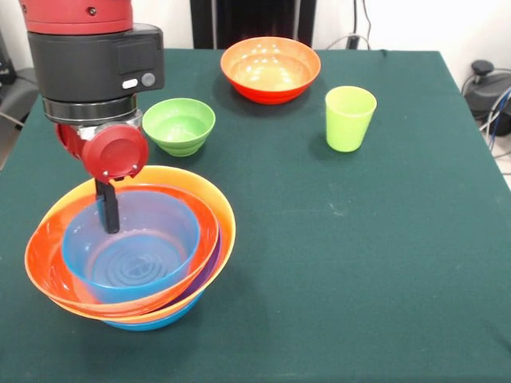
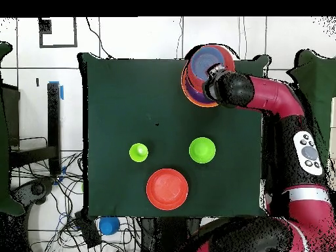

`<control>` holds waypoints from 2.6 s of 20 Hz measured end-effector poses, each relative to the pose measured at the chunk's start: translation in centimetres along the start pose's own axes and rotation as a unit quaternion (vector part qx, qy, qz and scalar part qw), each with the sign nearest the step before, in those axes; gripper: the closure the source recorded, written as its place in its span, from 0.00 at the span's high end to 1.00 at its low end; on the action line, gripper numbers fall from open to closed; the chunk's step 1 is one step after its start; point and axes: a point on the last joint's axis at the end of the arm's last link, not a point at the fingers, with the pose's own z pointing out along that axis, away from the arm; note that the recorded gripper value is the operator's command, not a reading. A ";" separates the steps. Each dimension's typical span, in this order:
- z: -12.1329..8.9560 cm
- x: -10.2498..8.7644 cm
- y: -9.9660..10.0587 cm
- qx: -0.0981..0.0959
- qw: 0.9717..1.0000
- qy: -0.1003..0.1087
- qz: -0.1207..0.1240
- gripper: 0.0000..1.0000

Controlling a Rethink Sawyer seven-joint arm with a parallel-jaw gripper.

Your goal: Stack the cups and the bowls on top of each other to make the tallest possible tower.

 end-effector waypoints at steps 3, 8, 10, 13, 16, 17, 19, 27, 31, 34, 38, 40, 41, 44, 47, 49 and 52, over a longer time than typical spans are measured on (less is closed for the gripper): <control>-0.1 -0.7 0.4 -0.003 1.000 -0.007 0.001 0.00; 0.0 -1.7 0.6 -0.007 1.000 -0.016 0.005 0.00; 0.1 -1.8 0.6 -0.007 1.000 -0.016 0.005 0.00; 0.2 -1.7 0.5 -0.007 1.000 -0.016 0.005 0.00; 0.3 -1.6 0.5 -0.007 1.000 -0.015 0.005 1.00; 0.3 -1.6 0.6 -0.007 1.000 -0.015 0.005 1.00; 0.3 -1.5 0.7 -0.006 1.000 -0.014 0.004 1.00; -0.2 -1.3 1.5 0.018 1.000 0.004 0.000 1.00; -0.4 -1.2 2.0 0.025 1.000 0.009 -0.001 1.00; -0.6 -1.3 2.1 0.027 1.000 0.011 -0.002 1.00; -1.0 -1.5 2.5 0.031 0.999 0.011 -0.002 1.00; -1.3 -1.6 2.8 0.031 0.999 0.011 -0.002 1.00; -1.5 -1.7 3.0 0.032 0.999 0.011 -0.003 1.00; -2.4 -1.9 3.4 0.034 0.999 0.010 -0.005 1.00; -3.1 -2.0 3.7 0.037 0.999 0.009 -0.006 1.00; -3.7 -2.2 3.9 0.038 0.999 0.008 -0.008 1.00; -4.8 -2.6 4.4 0.037 0.999 0.003 -0.009 1.00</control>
